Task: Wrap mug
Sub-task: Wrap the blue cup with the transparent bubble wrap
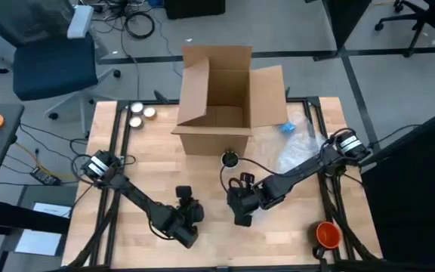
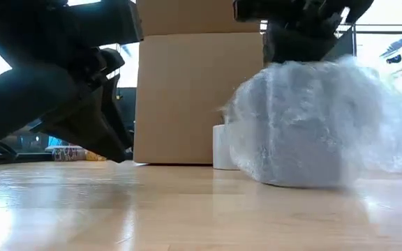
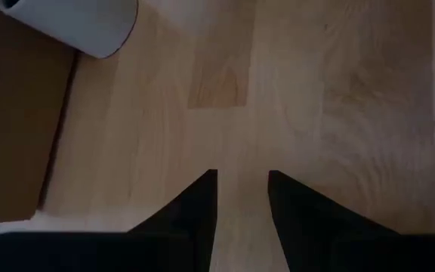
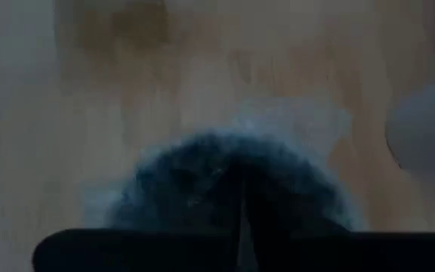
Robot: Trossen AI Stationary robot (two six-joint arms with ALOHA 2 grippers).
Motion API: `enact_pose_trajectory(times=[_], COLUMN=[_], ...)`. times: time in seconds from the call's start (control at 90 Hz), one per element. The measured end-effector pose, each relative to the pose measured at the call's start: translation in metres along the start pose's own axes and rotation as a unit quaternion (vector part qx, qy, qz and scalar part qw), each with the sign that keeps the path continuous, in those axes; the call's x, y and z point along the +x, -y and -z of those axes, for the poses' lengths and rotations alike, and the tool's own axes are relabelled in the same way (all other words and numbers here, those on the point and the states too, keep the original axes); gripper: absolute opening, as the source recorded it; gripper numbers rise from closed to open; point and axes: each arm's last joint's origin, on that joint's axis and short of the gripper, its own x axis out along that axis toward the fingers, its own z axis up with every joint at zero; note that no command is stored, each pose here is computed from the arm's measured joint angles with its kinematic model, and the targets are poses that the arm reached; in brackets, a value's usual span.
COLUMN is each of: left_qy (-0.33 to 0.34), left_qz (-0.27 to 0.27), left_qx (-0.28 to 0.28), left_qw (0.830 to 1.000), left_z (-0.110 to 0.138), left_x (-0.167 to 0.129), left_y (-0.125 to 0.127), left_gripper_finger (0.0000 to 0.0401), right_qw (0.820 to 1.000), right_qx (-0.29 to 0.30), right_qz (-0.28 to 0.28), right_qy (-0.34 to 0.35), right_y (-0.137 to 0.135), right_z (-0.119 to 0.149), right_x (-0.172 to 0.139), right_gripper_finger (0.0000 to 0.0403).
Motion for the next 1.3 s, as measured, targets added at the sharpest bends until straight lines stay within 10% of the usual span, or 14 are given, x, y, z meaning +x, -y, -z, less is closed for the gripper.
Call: enact_pose_trajectory(times=[0.289, 0.811, 1.3], left_qy=[-0.015, -0.015, -0.014], left_qz=[-0.01, -0.011, -0.013], left_qx=[0.004, 0.005, 0.005], left_qw=[1.0, 1.0, 1.0], left_z=[0.004, 0.004, 0.004], left_x=[0.0, -0.001, -0.001], left_y=[-0.002, -0.002, -0.002], left_gripper_finger=[0.0105, 0.0105, 0.0105], right_qw=[0.999, 0.999, 0.999], right_qx=[-0.002, 0.012, 0.004], right_qz=[0.008, 0.04, 0.017], right_qy=[0.034, -0.011, 0.034], right_y=[-0.008, -0.005, -0.003], right_z=[-0.003, 0.02, -0.008], right_x=[-0.026, 0.03, -0.023], right_gripper_finger=[0.0, 0.0001, 0.0])
